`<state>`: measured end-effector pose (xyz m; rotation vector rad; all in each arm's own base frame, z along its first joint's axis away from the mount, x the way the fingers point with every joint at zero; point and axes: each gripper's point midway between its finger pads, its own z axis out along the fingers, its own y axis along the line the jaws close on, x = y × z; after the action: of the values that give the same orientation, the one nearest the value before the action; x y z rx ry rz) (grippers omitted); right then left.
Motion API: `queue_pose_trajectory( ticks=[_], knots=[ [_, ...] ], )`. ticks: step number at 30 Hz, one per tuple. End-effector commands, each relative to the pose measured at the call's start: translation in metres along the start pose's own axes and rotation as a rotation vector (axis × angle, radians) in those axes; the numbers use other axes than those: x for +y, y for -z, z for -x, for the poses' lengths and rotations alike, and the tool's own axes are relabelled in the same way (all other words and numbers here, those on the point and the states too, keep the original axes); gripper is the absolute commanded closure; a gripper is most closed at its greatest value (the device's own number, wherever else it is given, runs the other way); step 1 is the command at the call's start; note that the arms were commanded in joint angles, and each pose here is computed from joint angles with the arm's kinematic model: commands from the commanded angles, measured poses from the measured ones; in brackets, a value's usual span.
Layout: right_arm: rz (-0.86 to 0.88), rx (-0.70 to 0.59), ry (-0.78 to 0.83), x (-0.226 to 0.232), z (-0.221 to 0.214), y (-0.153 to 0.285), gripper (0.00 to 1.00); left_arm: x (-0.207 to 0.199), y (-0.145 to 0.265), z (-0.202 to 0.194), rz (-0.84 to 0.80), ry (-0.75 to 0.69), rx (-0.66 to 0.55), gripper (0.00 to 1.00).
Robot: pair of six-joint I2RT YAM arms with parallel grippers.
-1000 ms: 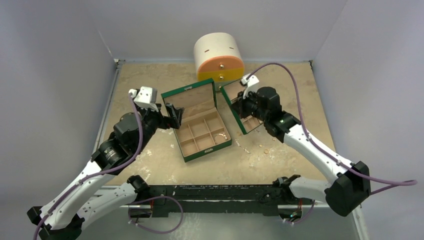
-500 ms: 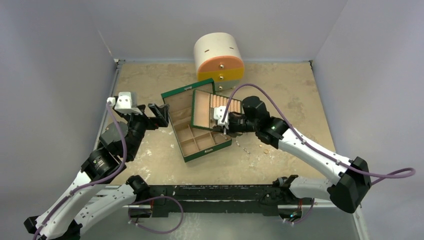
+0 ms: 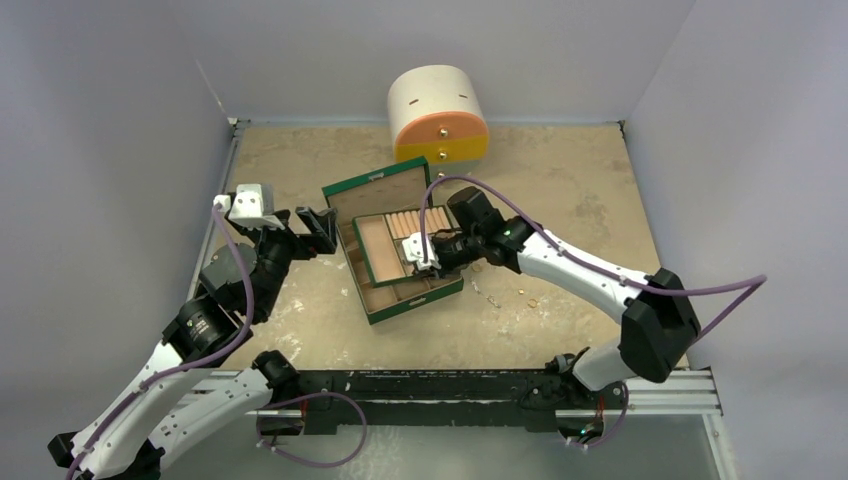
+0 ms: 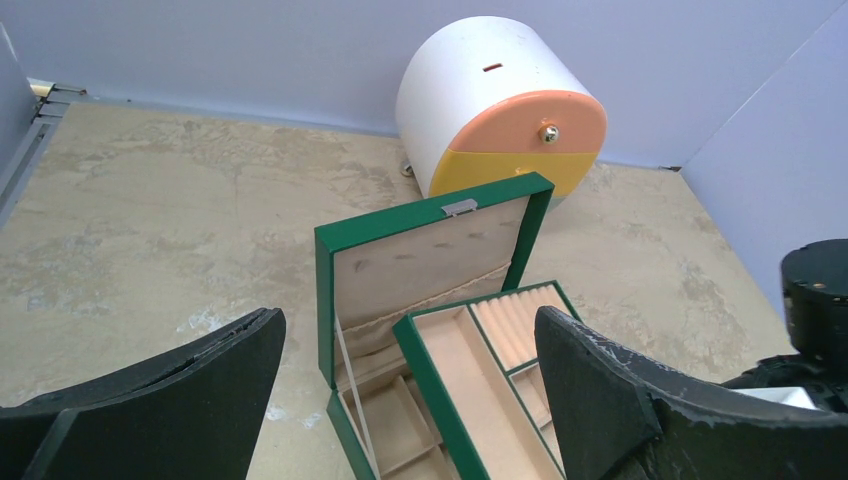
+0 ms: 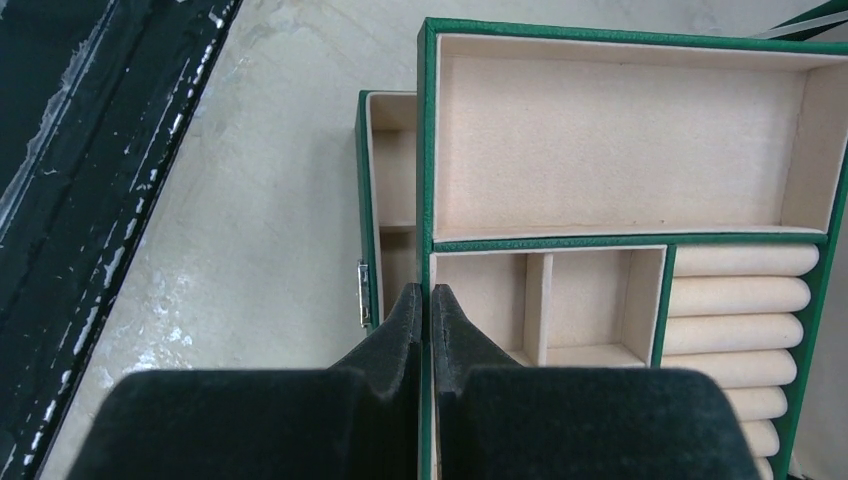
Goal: Organize the mixed jewelry
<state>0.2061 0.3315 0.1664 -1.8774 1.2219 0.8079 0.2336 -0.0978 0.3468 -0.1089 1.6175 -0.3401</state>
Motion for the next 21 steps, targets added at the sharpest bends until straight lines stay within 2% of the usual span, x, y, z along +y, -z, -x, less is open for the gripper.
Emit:
queue_pose_trajectory(
  ticks=[1,8,21],
  knots=[
    [0.013,-0.075,0.106,-0.012,0.028,-0.002,1.0,0.0,0.001,0.011,0.004,0.042,-0.04,0.04],
    [0.033,-0.087,0.072,-0.009,0.018,-0.021,1.0,0.0,0.0,0.011,0.005,0.043,-0.039,0.04],
    [0.059,-0.025,-0.007,-0.005,-0.009,-0.036,1.0,0.001,-0.001,0.011,0.005,0.047,-0.04,0.04]
  ],
)
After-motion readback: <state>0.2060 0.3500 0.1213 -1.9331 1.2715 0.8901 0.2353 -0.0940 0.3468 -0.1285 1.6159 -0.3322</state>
